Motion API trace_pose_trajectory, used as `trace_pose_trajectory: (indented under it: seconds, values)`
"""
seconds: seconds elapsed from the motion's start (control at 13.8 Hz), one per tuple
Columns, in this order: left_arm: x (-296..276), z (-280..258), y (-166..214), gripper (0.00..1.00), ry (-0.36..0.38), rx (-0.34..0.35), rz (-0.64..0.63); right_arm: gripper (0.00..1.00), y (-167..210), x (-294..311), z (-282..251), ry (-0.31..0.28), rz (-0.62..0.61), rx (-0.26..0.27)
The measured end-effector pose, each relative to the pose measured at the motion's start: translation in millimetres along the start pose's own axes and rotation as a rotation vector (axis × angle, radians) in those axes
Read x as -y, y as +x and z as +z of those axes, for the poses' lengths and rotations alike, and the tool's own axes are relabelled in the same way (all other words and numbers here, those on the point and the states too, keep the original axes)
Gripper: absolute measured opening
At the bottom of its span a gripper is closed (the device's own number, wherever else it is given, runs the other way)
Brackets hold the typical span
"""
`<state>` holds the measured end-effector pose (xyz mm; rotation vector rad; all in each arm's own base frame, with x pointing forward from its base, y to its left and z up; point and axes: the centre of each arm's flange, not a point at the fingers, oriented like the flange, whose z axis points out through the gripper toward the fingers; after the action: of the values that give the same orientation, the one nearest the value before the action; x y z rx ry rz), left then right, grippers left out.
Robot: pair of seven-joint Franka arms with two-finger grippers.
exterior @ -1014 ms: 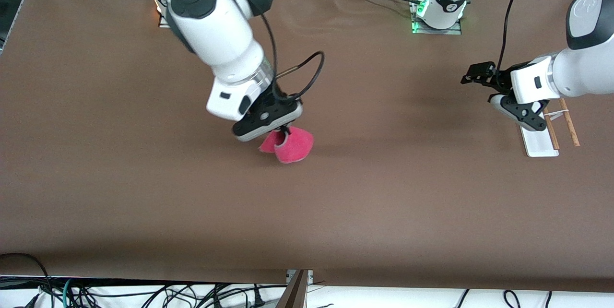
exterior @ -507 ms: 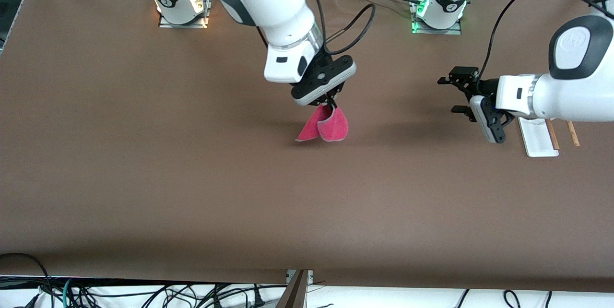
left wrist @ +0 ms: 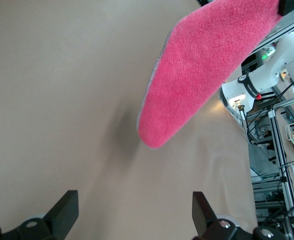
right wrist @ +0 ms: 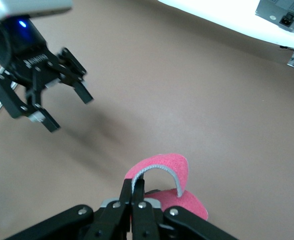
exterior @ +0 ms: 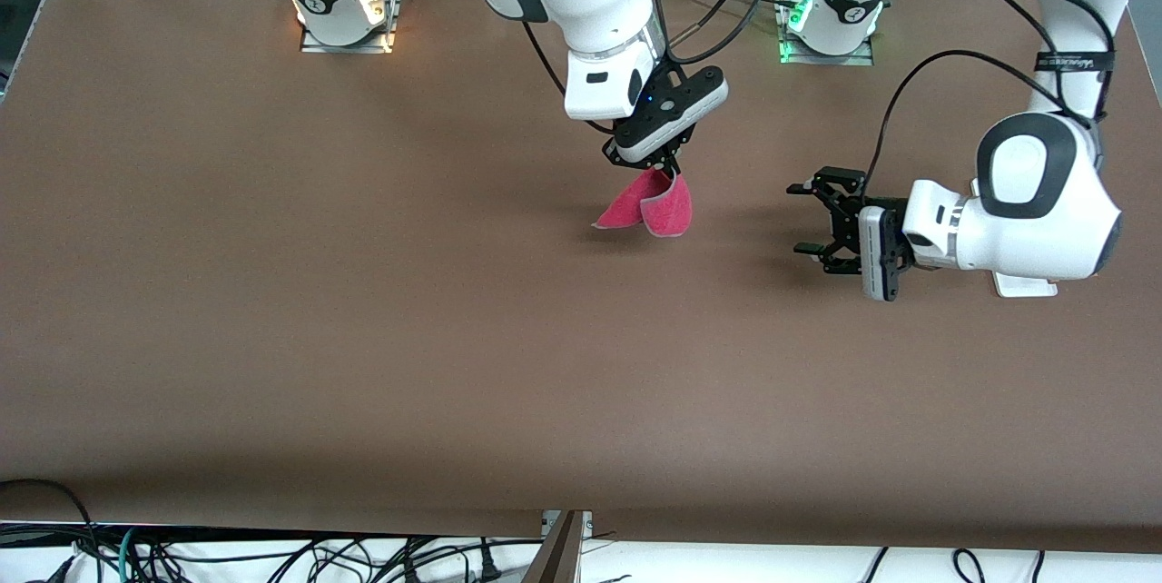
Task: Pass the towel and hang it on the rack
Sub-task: 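Carry the towel toward the middle while the left gripper approaches it, then close the left gripper on the hanging towel below the right gripper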
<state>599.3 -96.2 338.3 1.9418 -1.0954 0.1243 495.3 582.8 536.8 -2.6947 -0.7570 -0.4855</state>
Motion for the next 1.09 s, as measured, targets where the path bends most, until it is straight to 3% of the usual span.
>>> trace_pose_trajectory:
  seconds: [0.43, 0.8, 1.09]
  values:
    - [-9, 76, 17, 1.0, 0.039, -0.071, 0.076, 0.02, 0, 1, 2, 0.0, 0.0, -0.004]
    - [-18, 113, 24, 1.0, 0.087, -0.092, 0.11, 0.02, 0, 1, 2, -0.001, 0.0, -0.005]
    - [-15, 127, 7, 1.0, 0.059, -0.233, 0.223, 0.02, 0, 1, 2, -0.001, 0.0, -0.005]
